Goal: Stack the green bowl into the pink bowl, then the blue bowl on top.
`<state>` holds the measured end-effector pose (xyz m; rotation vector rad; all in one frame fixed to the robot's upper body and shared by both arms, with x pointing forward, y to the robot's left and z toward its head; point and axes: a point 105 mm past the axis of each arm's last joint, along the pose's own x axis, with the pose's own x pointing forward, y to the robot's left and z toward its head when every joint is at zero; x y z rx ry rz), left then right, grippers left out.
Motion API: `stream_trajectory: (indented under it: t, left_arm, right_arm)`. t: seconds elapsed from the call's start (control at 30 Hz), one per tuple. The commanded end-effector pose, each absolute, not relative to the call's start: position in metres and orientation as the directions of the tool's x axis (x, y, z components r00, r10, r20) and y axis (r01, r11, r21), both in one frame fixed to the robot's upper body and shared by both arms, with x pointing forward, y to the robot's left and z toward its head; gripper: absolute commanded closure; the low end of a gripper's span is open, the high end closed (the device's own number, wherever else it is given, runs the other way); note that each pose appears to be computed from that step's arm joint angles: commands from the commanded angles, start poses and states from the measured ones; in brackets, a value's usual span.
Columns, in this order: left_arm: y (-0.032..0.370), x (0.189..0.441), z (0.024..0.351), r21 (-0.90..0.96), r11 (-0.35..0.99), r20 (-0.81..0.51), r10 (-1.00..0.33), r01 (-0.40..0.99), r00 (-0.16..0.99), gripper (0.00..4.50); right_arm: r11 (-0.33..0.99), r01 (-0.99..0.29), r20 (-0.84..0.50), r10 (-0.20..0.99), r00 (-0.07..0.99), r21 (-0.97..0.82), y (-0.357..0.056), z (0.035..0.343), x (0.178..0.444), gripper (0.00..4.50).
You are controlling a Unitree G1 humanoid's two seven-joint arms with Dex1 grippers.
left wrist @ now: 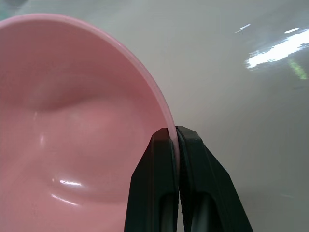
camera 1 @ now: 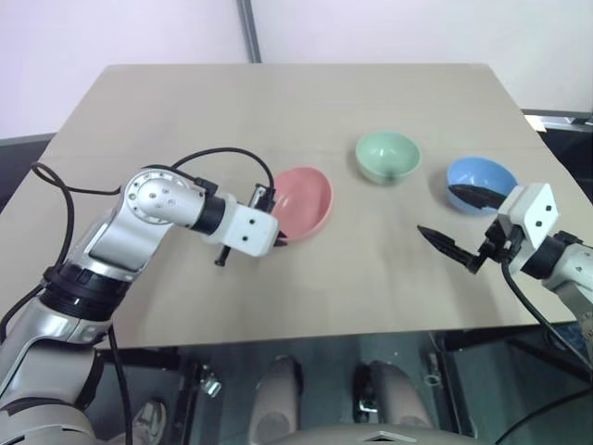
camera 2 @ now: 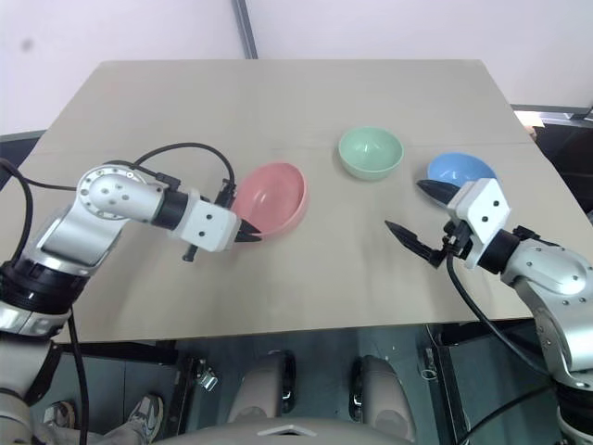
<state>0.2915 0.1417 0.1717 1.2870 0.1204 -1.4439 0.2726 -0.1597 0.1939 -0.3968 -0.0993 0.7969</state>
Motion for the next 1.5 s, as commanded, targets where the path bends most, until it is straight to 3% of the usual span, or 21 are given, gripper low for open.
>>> stream_trajectory:
  t: [0.03,0.23,0.3,0.5,0.63,0.7,0.8,1.0,1.2,1.3,1.5]
  left_arm:
    - [0.14,0.287,0.178,0.576,-0.344,-0.719,-0.644,0.742,0.26,3.43]
    - [0.138,0.288,0.177,0.596,-0.265,-0.693,-0.646,0.758,0.32,0.64]
    - [0.134,0.286,0.187,0.605,-0.198,-0.645,-0.689,0.771,0.329,0.06]
    - [0.125,0.269,0.231,0.531,0.092,-0.307,-0.905,0.842,0.293,0.06]
    - [0.132,0.272,0.232,0.49,0.243,-0.259,-0.876,0.837,0.406,0.06]
    - [0.125,0.264,0.236,0.456,0.256,-0.183,-0.91,0.853,0.371,0.06]
    - [0.127,0.272,0.241,0.489,0.394,-0.037,-0.882,0.778,0.47,0.06]
    - [0.136,0.267,0.218,0.33,0.52,0.038,-0.841,0.787,0.54,0.06]
    - [0.141,0.267,0.207,0.261,0.613,0.055,-0.781,0.746,0.623,0.06]
    - [0.144,0.266,0.207,0.267,0.631,0.059,-0.765,0.728,0.641,0.0]
    - [0.15,0.269,0.209,0.282,0.679,0.08,-0.721,0.678,0.689,0.0]
  right_arm:
    - [0.607,-0.675,-0.033,0.733,0.679,-0.418,-0.156,0.202,0.274,0.0]
    - [0.59,-0.689,-0.046,0.745,0.666,-0.421,-0.157,0.202,0.282,0.0]
    - [0.587,-0.69,-0.071,0.737,0.672,-0.424,-0.158,0.199,0.288,0.0]
    - [0.613,-0.638,-0.156,0.653,0.741,-0.466,-0.172,0.189,0.318,0.0]
    - [0.631,-0.598,-0.203,0.585,0.785,-0.494,-0.183,0.184,0.345,0.0]
    - [0.652,-0.568,-0.205,0.548,0.811,-0.502,-0.183,0.188,0.361,0.0]
    - [0.626,-0.582,-0.175,0.589,0.789,-0.519,-0.167,0.198,0.374,0.0]
    - [0.56,-0.656,-0.187,0.671,0.717,-0.506,-0.128,0.186,0.399,0.0]
    - [0.514,-0.663,-0.238,0.664,0.709,-0.544,-0.101,0.165,0.426,0.0]
    - [0.488,-0.635,-0.26,0.632,0.73,-0.598,-0.107,0.162,0.437,0.86]
    - [0.414,-0.613,-0.276,0.628,0.728,-0.673,-0.112,0.162,0.44,3.81]
